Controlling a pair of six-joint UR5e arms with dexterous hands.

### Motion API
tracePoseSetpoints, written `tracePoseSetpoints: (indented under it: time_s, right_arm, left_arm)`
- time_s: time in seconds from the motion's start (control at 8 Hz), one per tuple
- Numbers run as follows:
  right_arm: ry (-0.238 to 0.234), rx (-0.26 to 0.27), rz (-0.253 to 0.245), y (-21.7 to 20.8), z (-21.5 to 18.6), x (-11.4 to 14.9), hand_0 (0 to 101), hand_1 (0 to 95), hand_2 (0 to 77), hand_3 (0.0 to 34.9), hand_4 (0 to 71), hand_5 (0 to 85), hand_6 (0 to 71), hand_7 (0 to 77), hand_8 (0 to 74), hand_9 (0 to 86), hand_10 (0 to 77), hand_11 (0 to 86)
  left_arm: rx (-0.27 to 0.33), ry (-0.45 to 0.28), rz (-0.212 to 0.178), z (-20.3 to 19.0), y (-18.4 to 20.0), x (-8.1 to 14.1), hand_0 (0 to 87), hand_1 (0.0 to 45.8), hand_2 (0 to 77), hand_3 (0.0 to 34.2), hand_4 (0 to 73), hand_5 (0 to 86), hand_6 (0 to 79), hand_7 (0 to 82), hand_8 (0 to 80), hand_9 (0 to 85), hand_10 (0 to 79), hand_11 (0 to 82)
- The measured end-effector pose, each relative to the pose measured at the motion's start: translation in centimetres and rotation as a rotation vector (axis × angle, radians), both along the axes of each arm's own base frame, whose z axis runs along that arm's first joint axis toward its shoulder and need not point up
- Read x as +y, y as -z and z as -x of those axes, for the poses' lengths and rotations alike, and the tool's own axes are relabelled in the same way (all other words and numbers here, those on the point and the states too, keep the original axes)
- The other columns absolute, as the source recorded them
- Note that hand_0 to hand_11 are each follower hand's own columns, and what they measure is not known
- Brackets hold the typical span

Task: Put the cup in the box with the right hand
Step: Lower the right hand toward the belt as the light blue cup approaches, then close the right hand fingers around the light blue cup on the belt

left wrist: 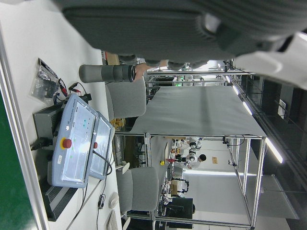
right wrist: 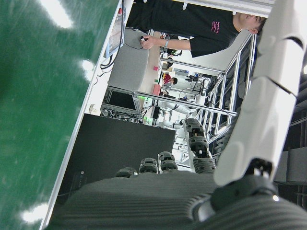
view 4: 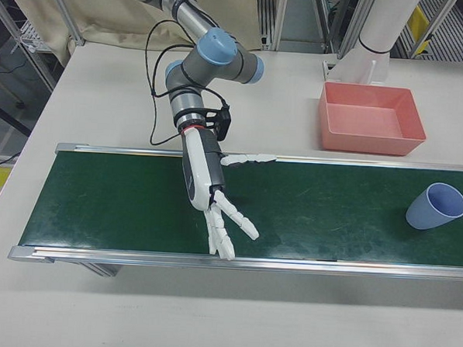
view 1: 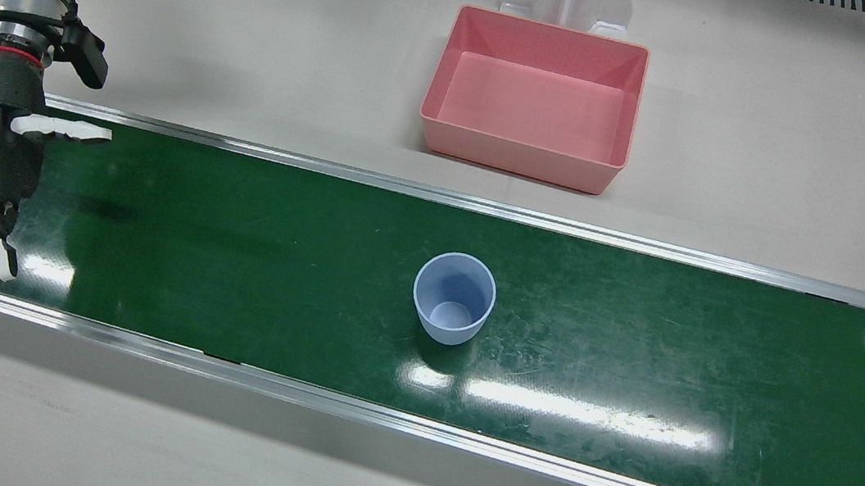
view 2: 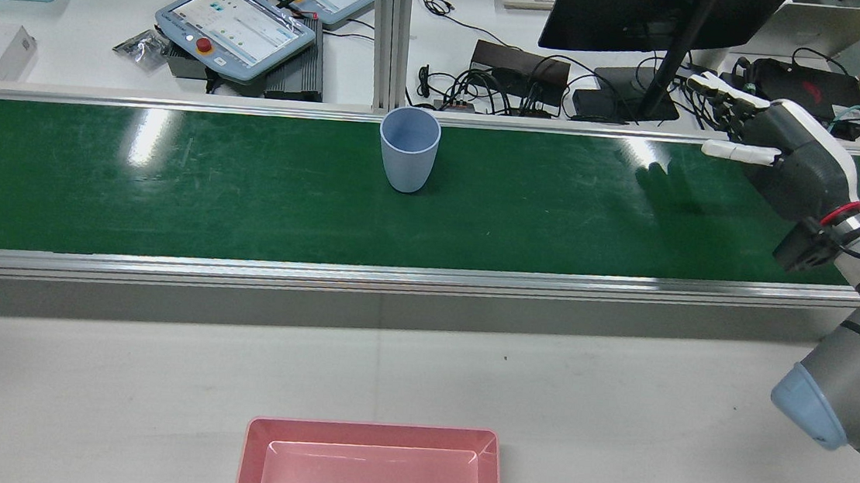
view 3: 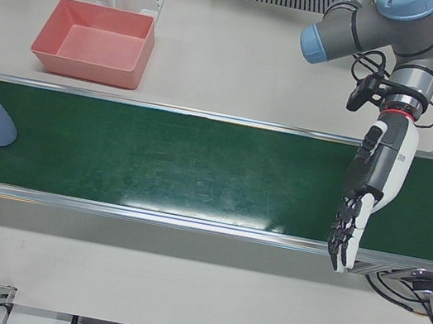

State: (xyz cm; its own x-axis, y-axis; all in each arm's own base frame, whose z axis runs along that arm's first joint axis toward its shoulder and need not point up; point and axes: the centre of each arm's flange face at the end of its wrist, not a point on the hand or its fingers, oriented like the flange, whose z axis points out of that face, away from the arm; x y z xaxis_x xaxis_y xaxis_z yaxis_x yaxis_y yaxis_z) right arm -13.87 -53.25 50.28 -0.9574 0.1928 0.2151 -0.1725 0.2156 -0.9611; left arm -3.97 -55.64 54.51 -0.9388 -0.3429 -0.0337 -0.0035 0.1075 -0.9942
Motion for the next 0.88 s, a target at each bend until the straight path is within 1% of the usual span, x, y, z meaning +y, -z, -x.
tracePoseSetpoints:
  time_s: [0.25,0.38,0.5,0.62,0.88]
  right_arm:
    - [0.014,-0.002,0.005,-0.2,0.7,0.2,48,15.8,7.1,0.0,2.2,3.8,3.3,9.3,1.6,5.4,0.0,0.5]
    - [0.028,-0.001,0.008,-0.3,1.5,0.3,48,15.8,7.1,0.0,3.8,3.8,3.8,11.4,1.6,6.0,0.0,0.5]
    - [0.038,0.000,0.009,-0.4,2.0,0.5,48,15.8,7.1,0.0,3.8,3.8,3.8,13.6,1.6,6.0,0.0,0.5]
    - [0.044,0.000,0.010,-0.4,2.3,0.5,48,15.8,7.1,0.0,4.9,3.8,3.8,13.6,1.6,6.0,0.0,0.5]
    - [0.051,0.001,0.011,-0.5,2.8,0.7,48,15.8,7.1,0.0,4.9,3.8,3.8,13.6,1.6,6.0,0.0,0.5]
  left_arm:
    - [0.000,0.000,0.000,0.0,0.0,0.0,0.0,0.5,1.1,0.0,1.1,0.5,0.5,0.5,0.0,0.0,0.0,0.0]
    - [0.000,0.000,0.000,0.0,0.0,0.0,0.0,0.5,1.1,0.0,1.1,0.0,0.5,0.5,0.0,0.0,0.0,0.0]
    - [0.000,0.000,0.000,0.0,0.0,0.0,0.0,0.5,1.1,0.0,1.1,0.0,0.5,0.5,0.0,0.0,0.0,0.0]
    - [0.000,0.000,0.000,0.0,0.0,0.0,0.0,0.5,1.6,0.0,1.1,0.5,0.5,0.5,0.0,0.0,0.0,0.0]
    - [0.000,-0.001,0.000,0.0,0.0,0.0,0.0,0.5,1.1,0.0,1.1,0.5,0.5,0.5,0.0,0.0,0.0,0.0]
